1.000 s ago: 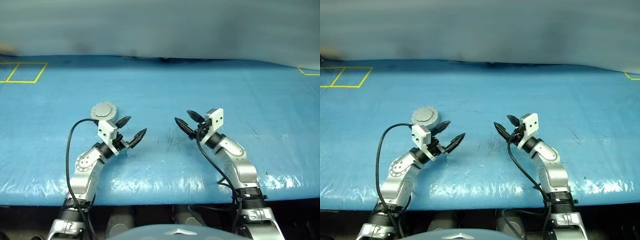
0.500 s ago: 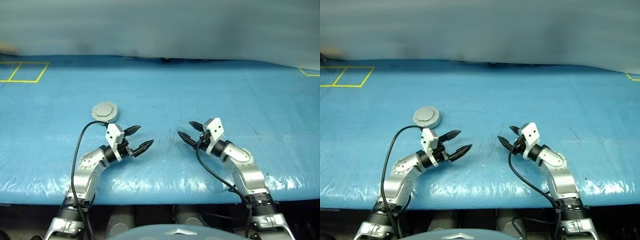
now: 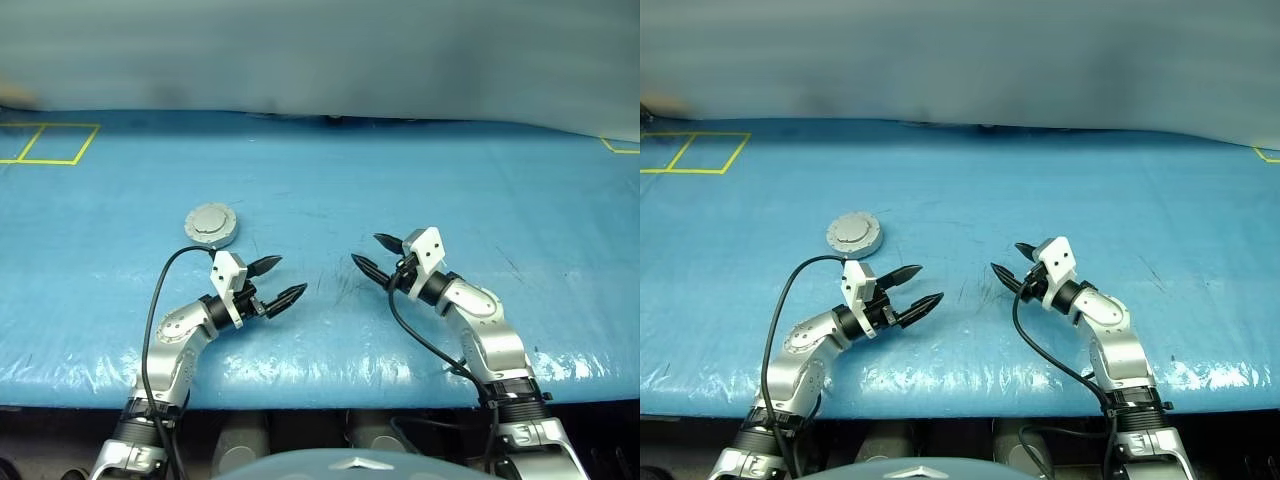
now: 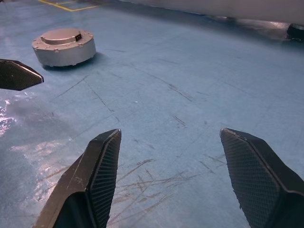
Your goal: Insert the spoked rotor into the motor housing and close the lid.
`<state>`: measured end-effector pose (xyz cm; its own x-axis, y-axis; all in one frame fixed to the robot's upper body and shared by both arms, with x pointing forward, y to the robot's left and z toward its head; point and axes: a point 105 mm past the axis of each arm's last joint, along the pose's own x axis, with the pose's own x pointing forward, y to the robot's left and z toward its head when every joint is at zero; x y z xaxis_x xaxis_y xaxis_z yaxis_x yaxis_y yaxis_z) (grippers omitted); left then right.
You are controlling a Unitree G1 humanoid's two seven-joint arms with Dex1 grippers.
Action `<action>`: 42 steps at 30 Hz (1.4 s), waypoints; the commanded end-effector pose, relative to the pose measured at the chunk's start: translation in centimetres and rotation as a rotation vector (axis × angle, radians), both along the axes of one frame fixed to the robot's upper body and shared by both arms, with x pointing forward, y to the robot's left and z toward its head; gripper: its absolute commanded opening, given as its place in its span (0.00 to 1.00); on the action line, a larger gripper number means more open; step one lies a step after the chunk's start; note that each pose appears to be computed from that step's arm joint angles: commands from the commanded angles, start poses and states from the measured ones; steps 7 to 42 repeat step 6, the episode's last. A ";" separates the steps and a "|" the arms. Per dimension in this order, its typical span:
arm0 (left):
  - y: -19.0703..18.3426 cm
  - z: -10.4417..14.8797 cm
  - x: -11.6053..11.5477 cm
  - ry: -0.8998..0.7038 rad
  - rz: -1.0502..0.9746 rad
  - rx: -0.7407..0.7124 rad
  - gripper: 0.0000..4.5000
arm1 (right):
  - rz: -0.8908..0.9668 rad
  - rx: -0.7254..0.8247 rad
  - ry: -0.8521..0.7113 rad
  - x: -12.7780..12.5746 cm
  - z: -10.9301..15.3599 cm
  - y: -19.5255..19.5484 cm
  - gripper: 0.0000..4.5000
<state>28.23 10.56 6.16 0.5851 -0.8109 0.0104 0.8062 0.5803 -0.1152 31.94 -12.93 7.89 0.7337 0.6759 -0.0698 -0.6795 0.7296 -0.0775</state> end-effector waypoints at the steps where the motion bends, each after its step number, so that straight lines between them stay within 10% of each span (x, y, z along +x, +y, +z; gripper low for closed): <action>1: -0.1 1.7 0.0 -0.061 -0.013 -0.013 1.00 | 0.007 0.019 -0.034 0.2 1.0 0.1 0.91; 42: -0.1 1.6 0.1 -0.061 -0.007 -0.015 1.00 | 0.020 0.001 -0.028 0.1 0.6 0.4 0.99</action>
